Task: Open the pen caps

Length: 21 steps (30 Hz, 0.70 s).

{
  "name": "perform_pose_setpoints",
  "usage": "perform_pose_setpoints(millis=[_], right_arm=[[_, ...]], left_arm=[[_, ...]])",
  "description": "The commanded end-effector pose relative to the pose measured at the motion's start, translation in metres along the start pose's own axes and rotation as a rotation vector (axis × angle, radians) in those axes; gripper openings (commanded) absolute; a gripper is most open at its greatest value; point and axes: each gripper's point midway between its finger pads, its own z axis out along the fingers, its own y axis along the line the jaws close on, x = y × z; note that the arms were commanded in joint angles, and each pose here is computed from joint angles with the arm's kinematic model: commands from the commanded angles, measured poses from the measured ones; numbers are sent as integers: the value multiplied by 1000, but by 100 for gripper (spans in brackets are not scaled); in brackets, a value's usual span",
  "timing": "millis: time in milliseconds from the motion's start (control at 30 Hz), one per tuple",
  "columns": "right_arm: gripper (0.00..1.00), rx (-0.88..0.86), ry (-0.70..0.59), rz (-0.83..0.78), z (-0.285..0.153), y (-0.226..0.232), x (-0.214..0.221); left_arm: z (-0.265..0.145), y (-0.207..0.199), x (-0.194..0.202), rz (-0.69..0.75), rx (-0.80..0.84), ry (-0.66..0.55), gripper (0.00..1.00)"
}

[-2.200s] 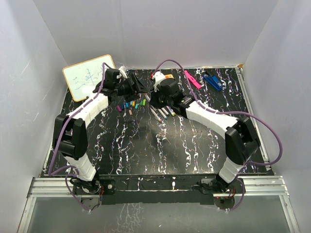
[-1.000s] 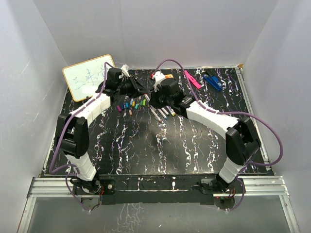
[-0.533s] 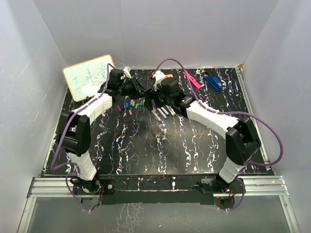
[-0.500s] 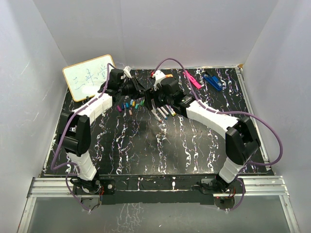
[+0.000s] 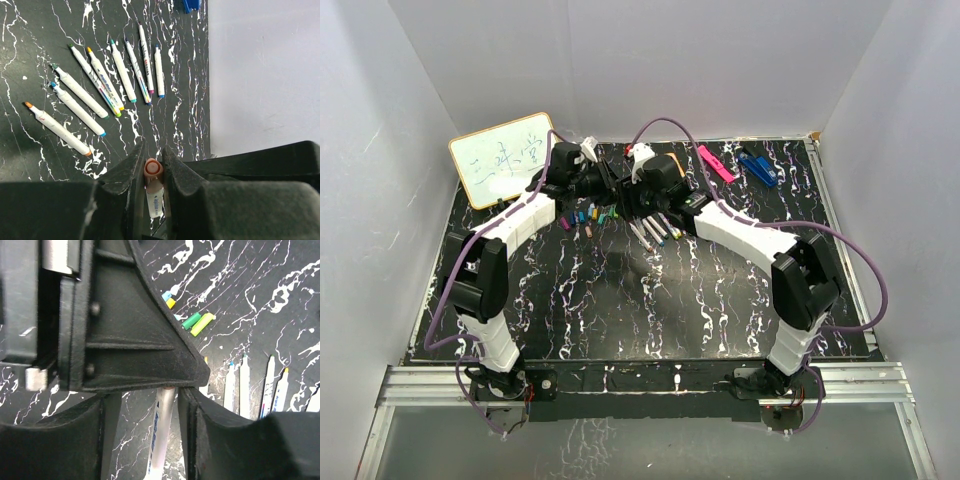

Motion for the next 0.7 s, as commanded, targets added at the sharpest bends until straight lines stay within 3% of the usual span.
perform_pose_setpoints(millis=[0,200,400,667], right_arm=[[43,-7,-59,7,0,3,-25],[27,1,-53,12,1,1,-23],[0,2,-58,13,0,0,-25],[0,9,-18,9,-16,-2,-8]], left_arm=[[-16,-43,-12,72,88,-32,0],[-16,-45,-12,77,94,-31,0],[-14,-41,-10,81,80,-23,0],[-11,-21,-39,58,-16,-104,0]])
